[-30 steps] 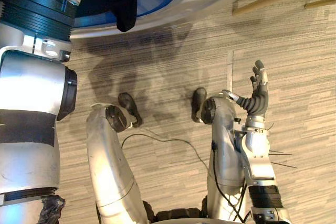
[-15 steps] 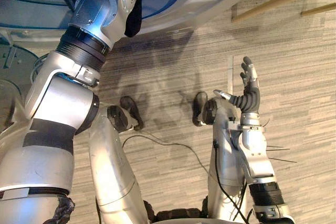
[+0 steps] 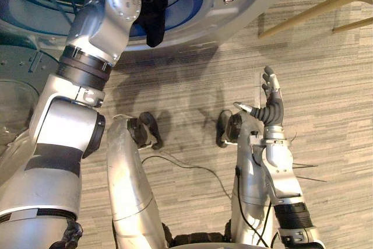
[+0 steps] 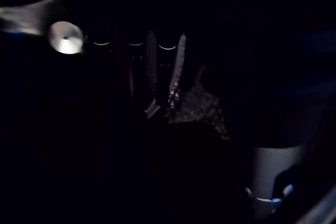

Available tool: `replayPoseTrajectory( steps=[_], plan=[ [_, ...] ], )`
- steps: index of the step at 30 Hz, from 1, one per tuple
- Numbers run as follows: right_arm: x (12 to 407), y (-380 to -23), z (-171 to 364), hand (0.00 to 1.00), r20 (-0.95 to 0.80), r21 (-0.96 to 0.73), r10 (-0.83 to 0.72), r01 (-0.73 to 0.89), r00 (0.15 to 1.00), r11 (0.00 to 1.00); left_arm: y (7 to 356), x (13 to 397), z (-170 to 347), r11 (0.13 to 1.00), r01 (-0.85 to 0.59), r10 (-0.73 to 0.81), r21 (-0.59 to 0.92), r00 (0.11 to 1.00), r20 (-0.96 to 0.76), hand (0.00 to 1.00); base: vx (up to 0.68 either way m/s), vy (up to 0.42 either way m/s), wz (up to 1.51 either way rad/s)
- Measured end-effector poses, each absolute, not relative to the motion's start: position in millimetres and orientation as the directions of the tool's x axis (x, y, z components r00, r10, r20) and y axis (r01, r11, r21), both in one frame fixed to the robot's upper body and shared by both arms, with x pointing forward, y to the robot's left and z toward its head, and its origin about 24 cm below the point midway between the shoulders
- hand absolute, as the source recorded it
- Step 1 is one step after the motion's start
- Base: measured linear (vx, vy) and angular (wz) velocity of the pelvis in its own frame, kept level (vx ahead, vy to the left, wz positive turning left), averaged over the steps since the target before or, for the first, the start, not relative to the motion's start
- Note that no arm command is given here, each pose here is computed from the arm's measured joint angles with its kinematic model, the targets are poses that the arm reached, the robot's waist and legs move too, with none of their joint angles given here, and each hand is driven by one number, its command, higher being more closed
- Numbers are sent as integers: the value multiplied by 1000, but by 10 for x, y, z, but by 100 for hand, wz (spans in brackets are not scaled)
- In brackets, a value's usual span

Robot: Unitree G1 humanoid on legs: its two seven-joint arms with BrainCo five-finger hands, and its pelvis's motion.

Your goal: Pick up the laundry basket with both hands and put the clothes into the washing machine.

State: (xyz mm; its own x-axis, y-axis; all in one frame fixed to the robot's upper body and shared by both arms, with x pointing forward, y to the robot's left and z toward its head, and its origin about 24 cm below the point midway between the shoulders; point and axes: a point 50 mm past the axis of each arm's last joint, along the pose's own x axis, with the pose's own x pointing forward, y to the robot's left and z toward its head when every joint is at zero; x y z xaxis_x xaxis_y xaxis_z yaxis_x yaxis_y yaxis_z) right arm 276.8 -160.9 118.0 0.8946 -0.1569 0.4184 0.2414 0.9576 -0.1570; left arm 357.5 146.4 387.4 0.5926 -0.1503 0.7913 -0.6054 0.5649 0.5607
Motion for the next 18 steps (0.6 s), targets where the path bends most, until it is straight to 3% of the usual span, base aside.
replayPoseTrajectory(
  steps=[6, 14, 18],
  plan=[
    [2744, -1621, 1223, 0, 438, -142, -197, 284, 877, 948, 1779, 3405, 3530, 690, -612, 14, 386, 544, 839, 0, 37, -54, 5],
    [2747, -1725, 1212, 0, 418, -143, -234, 318, 878, 937, 1968, 3463, 2320, 878, -416, 213, 237, 782, 586, 0, 38, -43, 3],
    [2753, -1775, 1201, 0, 400, -147, -246, 327, 883, 933, 1991, 3326, 2056, 926, -362, 254, 110, 810, 528, 0, 13, -19, 0]
  ],
)
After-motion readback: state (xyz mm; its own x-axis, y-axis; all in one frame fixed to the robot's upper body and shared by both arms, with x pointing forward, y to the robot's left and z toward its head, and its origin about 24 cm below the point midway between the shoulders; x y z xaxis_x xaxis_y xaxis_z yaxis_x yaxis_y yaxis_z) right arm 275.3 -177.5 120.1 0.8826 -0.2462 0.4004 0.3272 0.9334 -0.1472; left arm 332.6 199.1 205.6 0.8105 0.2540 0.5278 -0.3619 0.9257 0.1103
